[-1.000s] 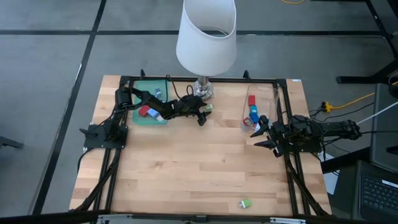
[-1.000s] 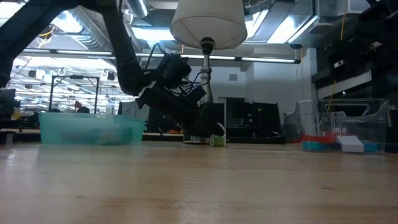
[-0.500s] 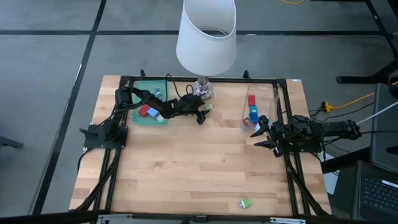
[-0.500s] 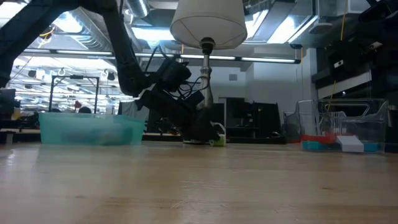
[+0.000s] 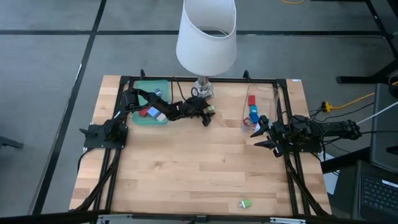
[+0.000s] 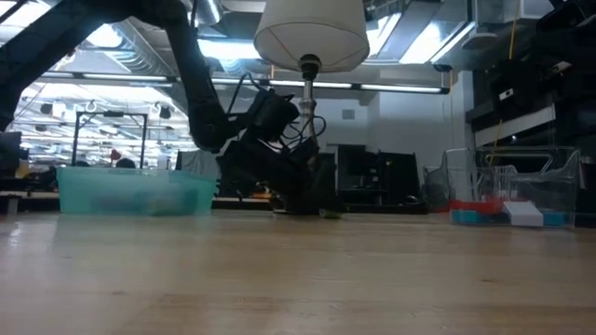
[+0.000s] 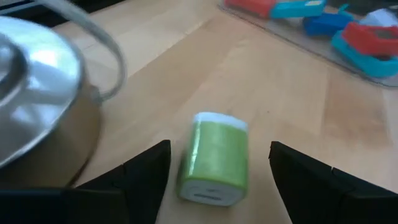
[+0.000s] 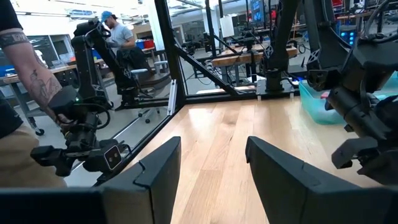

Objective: Pick & Place Office items
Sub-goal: Put the green charger adapter into the green bin

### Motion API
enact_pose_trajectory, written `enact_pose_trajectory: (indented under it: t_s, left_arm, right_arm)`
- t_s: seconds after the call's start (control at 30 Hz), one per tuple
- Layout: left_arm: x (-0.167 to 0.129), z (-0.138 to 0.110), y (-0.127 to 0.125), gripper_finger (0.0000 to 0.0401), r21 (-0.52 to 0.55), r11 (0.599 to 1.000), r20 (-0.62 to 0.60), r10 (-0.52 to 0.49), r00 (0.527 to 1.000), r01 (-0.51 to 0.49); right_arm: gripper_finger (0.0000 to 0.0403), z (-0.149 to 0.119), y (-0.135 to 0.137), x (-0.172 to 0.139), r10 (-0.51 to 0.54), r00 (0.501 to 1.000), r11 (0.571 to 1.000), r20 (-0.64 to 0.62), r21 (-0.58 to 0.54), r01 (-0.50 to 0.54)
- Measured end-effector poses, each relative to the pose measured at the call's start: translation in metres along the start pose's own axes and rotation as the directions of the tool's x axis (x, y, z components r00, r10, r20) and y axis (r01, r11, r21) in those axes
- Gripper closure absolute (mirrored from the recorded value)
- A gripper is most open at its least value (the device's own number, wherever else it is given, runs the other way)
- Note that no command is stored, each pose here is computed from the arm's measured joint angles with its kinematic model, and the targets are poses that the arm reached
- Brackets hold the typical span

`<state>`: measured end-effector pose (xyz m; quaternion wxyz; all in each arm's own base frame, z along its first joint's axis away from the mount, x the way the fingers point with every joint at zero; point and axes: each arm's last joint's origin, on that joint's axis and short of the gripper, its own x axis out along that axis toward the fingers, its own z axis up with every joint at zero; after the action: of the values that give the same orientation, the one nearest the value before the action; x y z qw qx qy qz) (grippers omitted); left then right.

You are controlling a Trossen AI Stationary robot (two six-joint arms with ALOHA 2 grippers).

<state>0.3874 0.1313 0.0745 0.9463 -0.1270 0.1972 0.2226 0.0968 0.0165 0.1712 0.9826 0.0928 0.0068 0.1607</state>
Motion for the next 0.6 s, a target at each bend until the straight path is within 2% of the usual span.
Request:
enact_pose_trajectory:
  t_s: [0.2, 0.4, 0.53, 0.6]
  left_arm:
    - [0.0, -0.0013, 0.0017, 0.0174, -0.048, 0.999, -0.023, 0.018, 1.0, -0.019]
    - [-0.0004, -0.0026, 0.0032, 0.0278, -0.113, 0.993, -0.047, 0.035, 0.998, -0.04]
    - [-0.0004, -0.0021, 0.0029, 0.0278, -0.207, 0.978, -0.042, 0.021, 0.999, -0.029]
    - [-0.0009, 0.0006, -0.0033, 0.0278, -0.243, 0.97, -0.012, -0.036, 0.999, 0.032]
  right_arm:
    - [0.0211, 0.0, 0.0, 0.0, 0.0, 1.0, 1.0, 0.0, 0.0, 0.0]
    - [0.0211, 0.0001, 0.0, 0.0, 0.0, 1.0, 1.0, 0.0, 0.0, 0.0]
    - [0.0211, 0.0, 0.0, 0.0, 0.0, 1.0, 1.0, 0.0, 0.0, 0.0]
    - [0.0211, 0.0, 0.0, 0.0, 0.0, 1.0, 1.0, 0.0, 0.0, 0.0]
